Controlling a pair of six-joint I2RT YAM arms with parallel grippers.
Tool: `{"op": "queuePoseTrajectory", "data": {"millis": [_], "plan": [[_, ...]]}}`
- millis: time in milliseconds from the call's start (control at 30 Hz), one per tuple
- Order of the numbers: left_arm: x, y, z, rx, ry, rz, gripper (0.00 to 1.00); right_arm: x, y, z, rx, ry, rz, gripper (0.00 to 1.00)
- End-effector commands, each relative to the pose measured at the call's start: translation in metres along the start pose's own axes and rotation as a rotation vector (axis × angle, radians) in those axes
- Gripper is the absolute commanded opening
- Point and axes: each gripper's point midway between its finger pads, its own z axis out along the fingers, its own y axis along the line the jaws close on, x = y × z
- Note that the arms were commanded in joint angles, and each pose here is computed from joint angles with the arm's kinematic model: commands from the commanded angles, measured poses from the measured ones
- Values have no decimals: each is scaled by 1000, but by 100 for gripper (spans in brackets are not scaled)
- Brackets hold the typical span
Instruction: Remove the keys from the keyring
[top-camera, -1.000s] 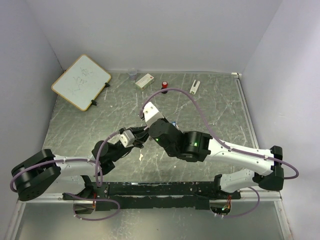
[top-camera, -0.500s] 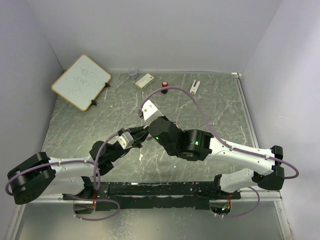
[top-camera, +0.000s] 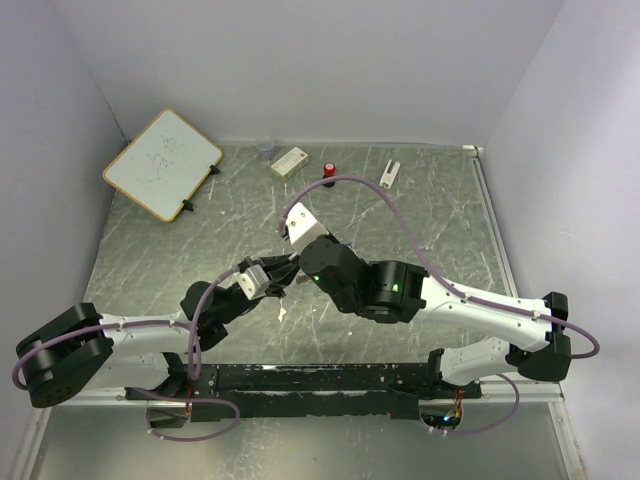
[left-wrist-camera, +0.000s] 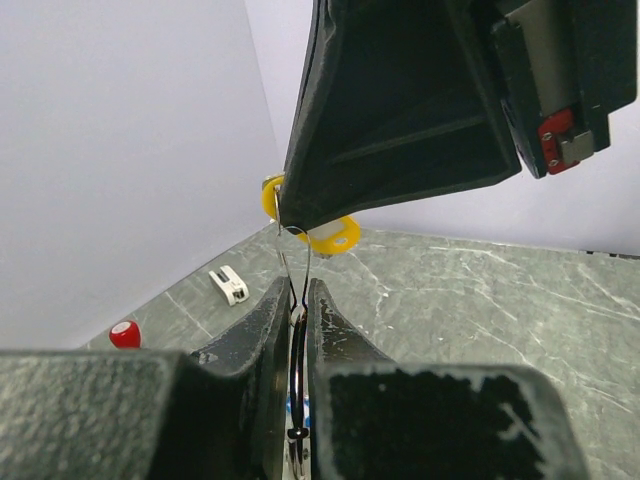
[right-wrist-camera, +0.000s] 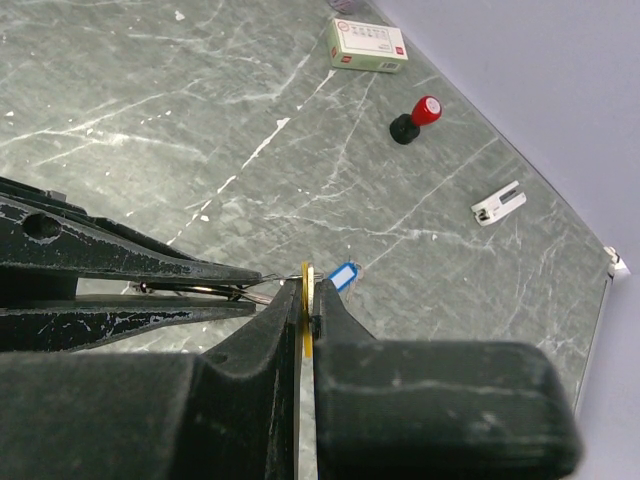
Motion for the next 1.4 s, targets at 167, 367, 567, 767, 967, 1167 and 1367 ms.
{"op": "queuePoseTrajectory", "data": {"millis": [167,367,567,767,967,1167,1367], "plan": [[-15,-22,4,114,-54,-5,7,-6,-8,-5,15,-32,41,0],[-20,-28,-1,159,-55,10,7,-2,-16,-12,23,-10,38,0],[-22,-38,-3,226,-39,36,7,-7,-26,-25,3,-25,66,0],[-28,-50,-3,305,-46,35,7,-11,-24,-35,-67,-56,90,0],[-36,-59,-3,354,-75,12,7,-20,-14,-43,-163,-112,110,0],[-41,-64,-2,380,-97,-9,7,-30,-5,-55,-265,-183,132,0],[-55,-68,0,412,-140,-20,7,-21,3,-49,-275,-150,118,0]]}}
